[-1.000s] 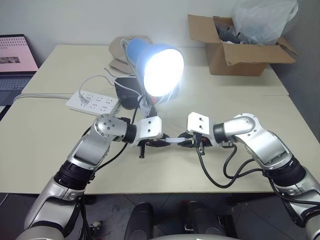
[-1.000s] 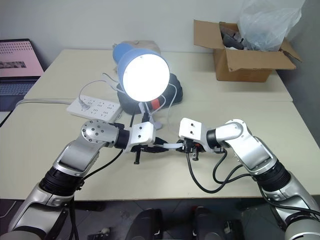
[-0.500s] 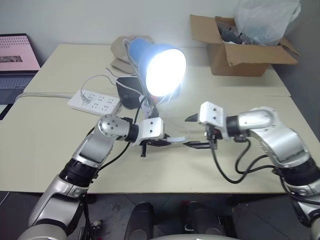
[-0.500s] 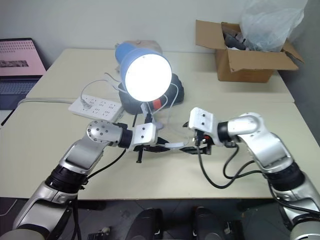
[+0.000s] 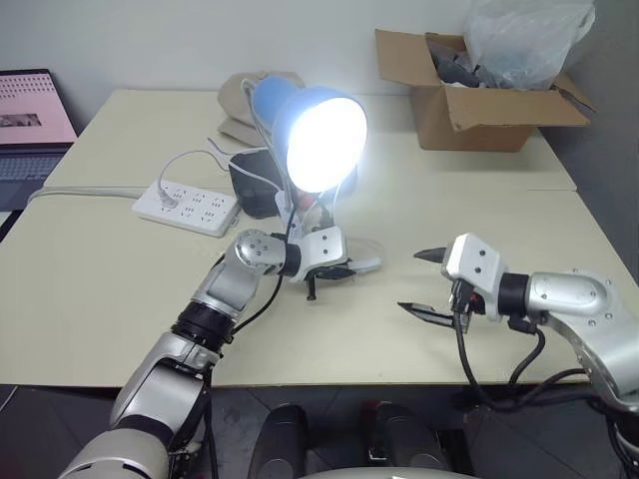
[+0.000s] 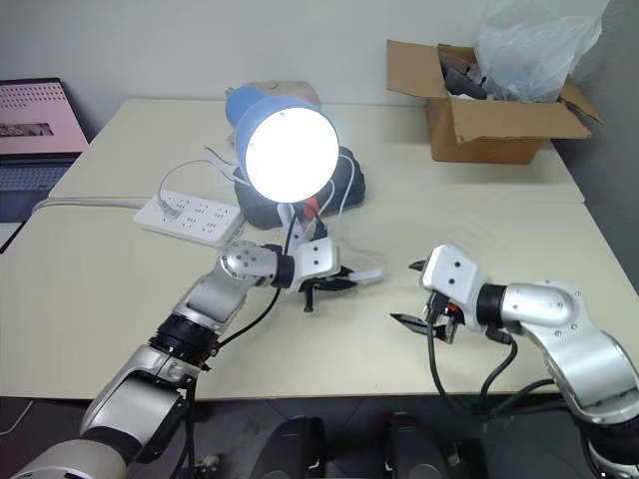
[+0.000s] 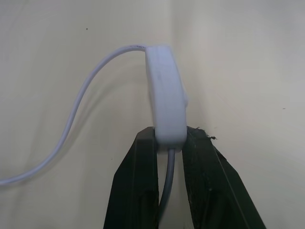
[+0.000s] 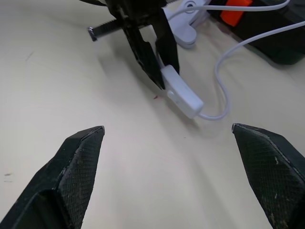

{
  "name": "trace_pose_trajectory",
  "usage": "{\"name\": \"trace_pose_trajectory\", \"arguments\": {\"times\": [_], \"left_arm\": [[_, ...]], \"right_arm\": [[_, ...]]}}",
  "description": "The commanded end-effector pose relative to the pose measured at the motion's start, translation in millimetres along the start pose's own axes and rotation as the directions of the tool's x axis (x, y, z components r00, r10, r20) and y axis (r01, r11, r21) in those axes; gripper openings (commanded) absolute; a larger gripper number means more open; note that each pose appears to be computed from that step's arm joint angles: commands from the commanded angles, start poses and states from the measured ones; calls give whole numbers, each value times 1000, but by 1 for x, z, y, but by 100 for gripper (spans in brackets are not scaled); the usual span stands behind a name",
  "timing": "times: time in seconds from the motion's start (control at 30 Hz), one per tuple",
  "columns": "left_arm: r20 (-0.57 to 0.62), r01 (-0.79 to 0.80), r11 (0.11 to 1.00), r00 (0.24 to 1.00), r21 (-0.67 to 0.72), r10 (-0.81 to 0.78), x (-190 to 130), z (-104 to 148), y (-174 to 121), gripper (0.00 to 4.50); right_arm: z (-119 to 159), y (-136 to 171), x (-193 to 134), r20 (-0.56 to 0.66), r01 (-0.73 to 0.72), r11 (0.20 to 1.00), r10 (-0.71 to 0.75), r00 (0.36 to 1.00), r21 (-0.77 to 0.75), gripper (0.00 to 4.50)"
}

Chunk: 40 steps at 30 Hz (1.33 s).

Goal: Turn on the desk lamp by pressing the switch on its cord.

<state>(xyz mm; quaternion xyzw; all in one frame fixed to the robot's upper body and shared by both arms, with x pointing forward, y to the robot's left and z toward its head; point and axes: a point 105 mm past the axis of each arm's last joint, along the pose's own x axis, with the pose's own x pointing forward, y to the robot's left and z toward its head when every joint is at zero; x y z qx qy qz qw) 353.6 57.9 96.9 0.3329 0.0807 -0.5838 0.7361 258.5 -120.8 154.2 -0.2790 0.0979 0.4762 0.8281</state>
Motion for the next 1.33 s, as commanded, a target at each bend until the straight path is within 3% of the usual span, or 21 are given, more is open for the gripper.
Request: {"name": "trace_pose_trajectory", "arguments": {"times": [0.03, 0.07, 0.3, 0.53, 0.73, 0.93, 1.07, 1.33], "left_arm": [[24, -24, 999, 999, 39, 23, 1, 9, 10, 74], [29, -8, 999, 1000, 39, 7, 1, 10, 9, 109], [59, 29, 998, 998, 47, -31, -12, 18, 5, 238], [85, -27, 997, 996, 73, 21, -57, 30, 5, 393], [7, -120, 992, 993, 27, 120, -107, 17, -3, 393], [25, -313, 945, 948, -91, 317, -157, 11, -22, 393], [-10, -350, 912, 934, -214, 357, -178, 1, -37, 393], [-5, -371, 889, 924, -268, 383, -186, -2, -44, 393]], "right_arm": [[10, -1, -6, 25, 41, 998, -40, 999, -56, 450], [9, -1, -6, 21, 41, 998, -40, 999, -56, 450], [3, -4, -6, -11, 49, 997, -50, 999, -51, 450], [0, -9, -1, -5, 30, 998, -30, 1000, -53, 450], [-1, -21, -1, 21, 25, 997, -24, 999, -77, 450], [-4, -41, -14, 73, 45, 998, -42, 996, -51, 450], [-3, -48, -34, 91, 51, 998, -47, 995, -43, 450], [0, -48, -52, 105, 51, 997, -46, 993, -50, 450]]}}
